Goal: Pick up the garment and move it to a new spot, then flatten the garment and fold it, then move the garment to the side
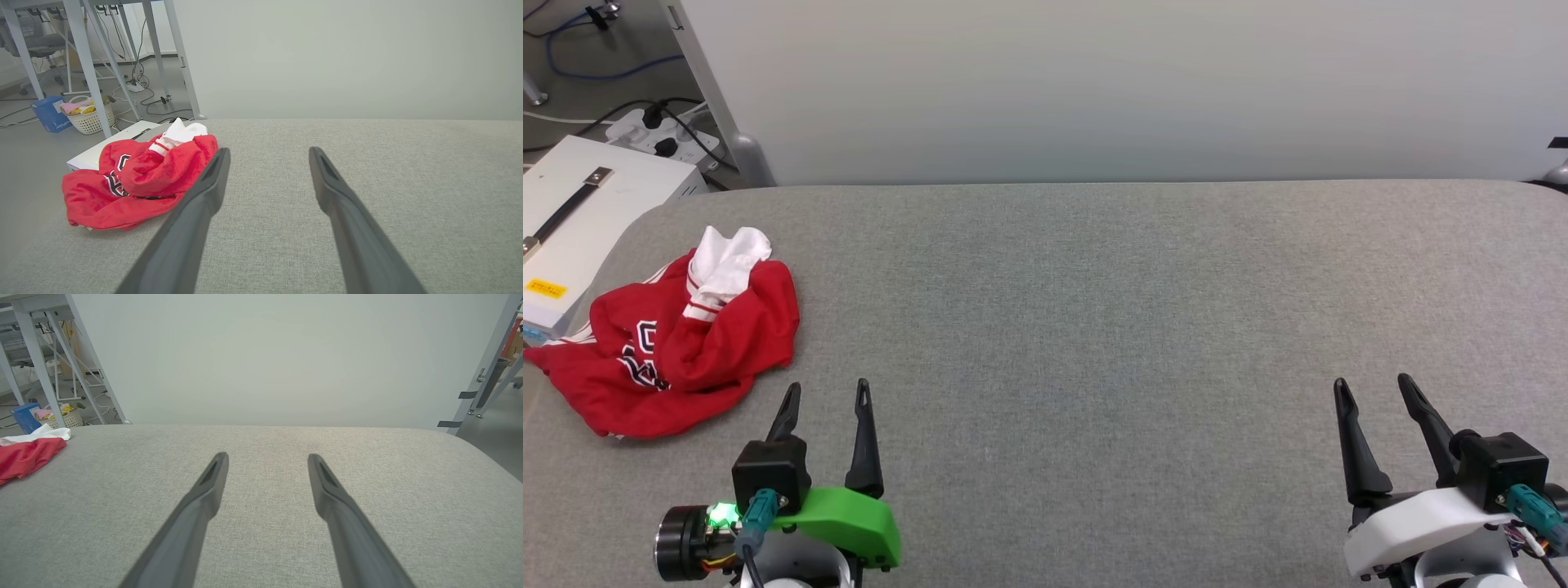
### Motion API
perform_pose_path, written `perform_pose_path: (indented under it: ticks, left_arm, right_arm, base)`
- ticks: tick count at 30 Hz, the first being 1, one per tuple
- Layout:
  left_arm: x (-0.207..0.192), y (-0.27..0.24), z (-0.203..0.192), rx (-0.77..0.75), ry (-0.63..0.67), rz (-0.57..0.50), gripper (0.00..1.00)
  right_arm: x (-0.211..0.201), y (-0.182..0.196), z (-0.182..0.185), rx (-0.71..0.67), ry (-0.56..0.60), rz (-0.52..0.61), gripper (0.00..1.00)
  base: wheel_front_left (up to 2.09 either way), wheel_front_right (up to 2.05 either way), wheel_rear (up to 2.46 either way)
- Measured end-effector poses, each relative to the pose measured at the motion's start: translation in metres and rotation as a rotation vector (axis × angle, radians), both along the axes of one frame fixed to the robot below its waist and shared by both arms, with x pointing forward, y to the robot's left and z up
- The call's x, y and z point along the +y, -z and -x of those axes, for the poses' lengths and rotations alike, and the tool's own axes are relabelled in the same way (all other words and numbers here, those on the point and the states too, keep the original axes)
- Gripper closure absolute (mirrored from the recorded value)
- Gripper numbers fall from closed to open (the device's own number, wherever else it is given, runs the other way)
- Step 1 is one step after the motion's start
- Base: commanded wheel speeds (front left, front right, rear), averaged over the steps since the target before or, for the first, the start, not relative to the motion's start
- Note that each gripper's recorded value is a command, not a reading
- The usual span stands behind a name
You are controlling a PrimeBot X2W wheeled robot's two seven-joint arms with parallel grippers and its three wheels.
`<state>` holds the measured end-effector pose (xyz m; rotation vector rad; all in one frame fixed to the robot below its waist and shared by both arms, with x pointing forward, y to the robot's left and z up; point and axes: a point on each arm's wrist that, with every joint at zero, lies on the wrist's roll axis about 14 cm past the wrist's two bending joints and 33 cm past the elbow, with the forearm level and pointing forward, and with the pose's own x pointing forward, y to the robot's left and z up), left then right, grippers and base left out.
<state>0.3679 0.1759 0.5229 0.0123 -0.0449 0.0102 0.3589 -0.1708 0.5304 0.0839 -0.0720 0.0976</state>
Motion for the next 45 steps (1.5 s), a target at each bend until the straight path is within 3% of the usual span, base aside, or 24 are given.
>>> perform_pose_path:
  ticks: [45]
  left_arm:
    - [-0.002, 0.003, 0.004, -0.043, -0.005, 0.023, 0.00]
  right_arm:
    - [0.001, -0.001, 0.014, -0.053, 0.002, -0.032, 0.00]
  base:
    - [0.00, 0.00, 0.00]
